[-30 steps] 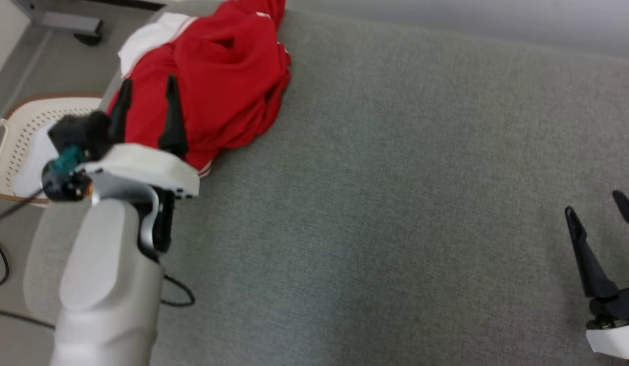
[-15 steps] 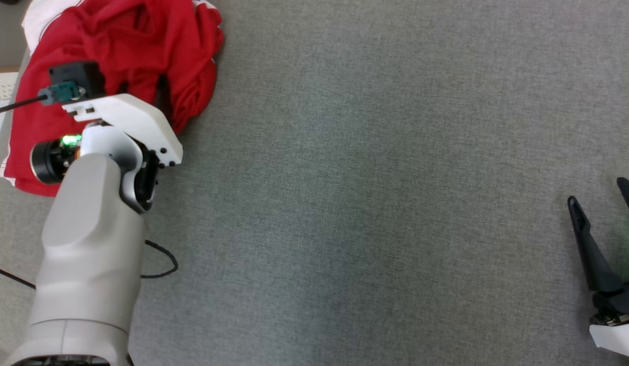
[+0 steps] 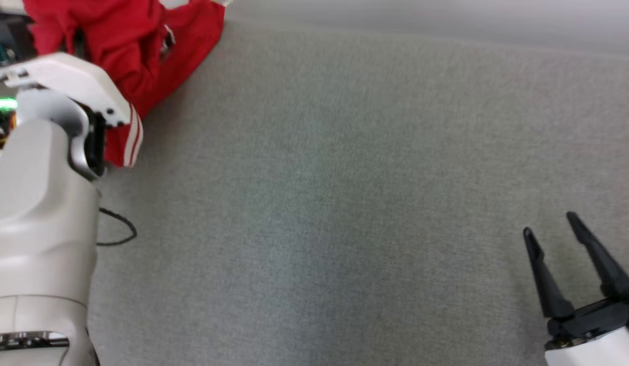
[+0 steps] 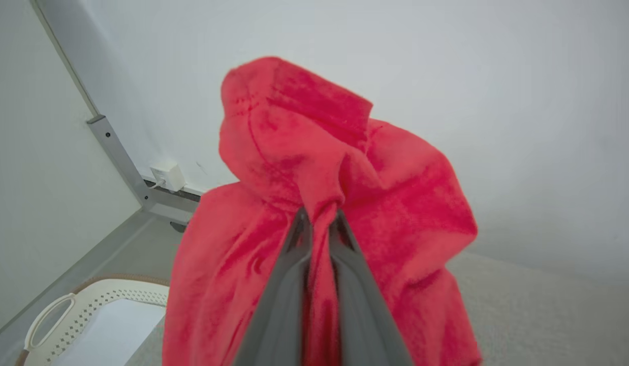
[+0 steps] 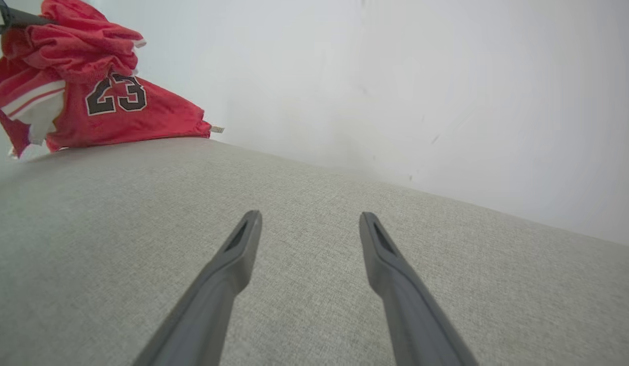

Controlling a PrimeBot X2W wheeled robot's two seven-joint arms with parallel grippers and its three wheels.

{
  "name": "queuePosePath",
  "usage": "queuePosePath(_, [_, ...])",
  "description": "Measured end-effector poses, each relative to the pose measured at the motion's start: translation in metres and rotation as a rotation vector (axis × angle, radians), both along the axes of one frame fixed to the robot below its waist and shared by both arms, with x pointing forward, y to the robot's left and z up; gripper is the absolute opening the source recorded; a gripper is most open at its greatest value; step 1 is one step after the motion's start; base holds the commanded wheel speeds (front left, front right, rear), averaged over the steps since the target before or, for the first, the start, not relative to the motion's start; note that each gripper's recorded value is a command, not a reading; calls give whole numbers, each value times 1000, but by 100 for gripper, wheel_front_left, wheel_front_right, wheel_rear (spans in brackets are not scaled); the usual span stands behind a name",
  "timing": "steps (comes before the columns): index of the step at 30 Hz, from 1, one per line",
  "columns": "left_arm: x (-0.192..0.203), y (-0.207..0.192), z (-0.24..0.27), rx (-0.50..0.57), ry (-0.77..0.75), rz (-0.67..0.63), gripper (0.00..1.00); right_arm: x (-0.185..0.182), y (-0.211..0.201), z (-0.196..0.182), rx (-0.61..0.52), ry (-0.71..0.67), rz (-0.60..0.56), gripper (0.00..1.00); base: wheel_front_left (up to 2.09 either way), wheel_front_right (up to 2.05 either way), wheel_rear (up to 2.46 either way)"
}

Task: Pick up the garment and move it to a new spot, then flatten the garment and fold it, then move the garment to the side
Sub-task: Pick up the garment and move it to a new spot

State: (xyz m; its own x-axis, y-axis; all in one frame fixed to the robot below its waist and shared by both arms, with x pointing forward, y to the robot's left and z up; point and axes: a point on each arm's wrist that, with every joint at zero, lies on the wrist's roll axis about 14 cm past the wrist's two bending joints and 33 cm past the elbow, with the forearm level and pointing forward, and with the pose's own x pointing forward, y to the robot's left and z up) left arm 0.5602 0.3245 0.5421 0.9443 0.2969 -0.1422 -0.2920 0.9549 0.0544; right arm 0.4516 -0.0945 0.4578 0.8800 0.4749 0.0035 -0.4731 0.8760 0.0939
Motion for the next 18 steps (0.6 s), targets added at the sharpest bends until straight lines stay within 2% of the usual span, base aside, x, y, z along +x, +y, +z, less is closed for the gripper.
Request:
queuePosePath(5, [-2, -12, 75, 38, -149, -60, 0, -18, 1, 24, 28, -34, -26, 100, 0, 0, 0])
queuePosePath(9, [-7, -37, 129, 59, -255, -146, 0, -35, -7, 39, 43, -59, -70, 100, 0, 0, 0])
queuePosePath(18, [-25, -141, 209, 57, -431, -434, 0, -70, -40, 57, 64, -89, -197, 100, 0, 0, 0])
